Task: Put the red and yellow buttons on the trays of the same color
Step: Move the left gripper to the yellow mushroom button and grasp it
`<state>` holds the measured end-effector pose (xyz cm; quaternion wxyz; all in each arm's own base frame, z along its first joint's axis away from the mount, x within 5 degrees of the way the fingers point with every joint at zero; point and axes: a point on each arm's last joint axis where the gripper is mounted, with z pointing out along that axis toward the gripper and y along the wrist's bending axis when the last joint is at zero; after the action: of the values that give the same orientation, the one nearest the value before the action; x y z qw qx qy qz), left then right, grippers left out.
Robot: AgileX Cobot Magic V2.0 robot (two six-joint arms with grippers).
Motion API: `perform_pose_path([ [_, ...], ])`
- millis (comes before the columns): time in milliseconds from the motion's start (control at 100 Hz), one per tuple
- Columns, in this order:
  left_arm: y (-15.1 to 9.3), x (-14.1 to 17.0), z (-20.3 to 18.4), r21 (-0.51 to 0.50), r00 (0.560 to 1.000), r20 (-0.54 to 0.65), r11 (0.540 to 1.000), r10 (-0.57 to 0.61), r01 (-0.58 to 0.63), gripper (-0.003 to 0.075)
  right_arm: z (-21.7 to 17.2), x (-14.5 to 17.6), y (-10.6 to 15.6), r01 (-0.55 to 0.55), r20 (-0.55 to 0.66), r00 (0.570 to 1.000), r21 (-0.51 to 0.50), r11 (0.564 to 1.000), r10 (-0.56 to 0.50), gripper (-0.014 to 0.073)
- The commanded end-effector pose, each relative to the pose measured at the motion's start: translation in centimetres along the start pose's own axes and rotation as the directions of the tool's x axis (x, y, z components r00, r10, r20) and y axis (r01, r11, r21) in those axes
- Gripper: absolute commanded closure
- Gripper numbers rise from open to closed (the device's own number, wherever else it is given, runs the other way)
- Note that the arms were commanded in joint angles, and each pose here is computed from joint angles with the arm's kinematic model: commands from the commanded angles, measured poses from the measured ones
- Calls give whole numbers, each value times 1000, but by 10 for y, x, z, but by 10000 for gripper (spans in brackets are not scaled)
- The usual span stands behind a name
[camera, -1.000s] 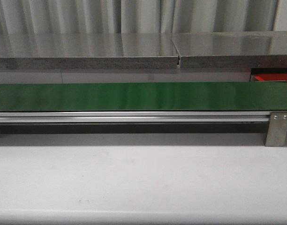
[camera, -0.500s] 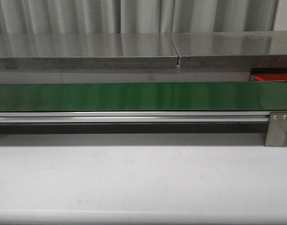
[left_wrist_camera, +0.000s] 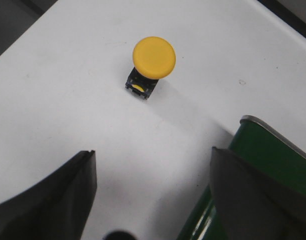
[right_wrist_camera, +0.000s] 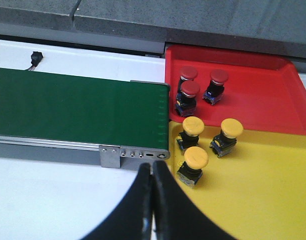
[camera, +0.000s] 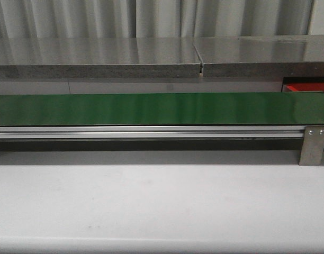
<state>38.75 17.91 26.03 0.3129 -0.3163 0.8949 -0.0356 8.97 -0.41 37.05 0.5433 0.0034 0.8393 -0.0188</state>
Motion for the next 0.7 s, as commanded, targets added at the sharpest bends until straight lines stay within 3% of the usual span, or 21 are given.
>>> perform_pose_path([
  [0,-7,-20,-19,29,988,154,1000,2,-6,240,-4,-12,-1,11,86,996,13,1000,-12,669],
  [350,-4,-31,17,31,984,175,999,-13,8,240,-4,-12,-1,11,86,996,13,1000,-12,669],
  [690,-21,-45,37,55,981,192,998,16,-27,240,-4,-12,-1,11,88,996,13,1000,-12,669],
])
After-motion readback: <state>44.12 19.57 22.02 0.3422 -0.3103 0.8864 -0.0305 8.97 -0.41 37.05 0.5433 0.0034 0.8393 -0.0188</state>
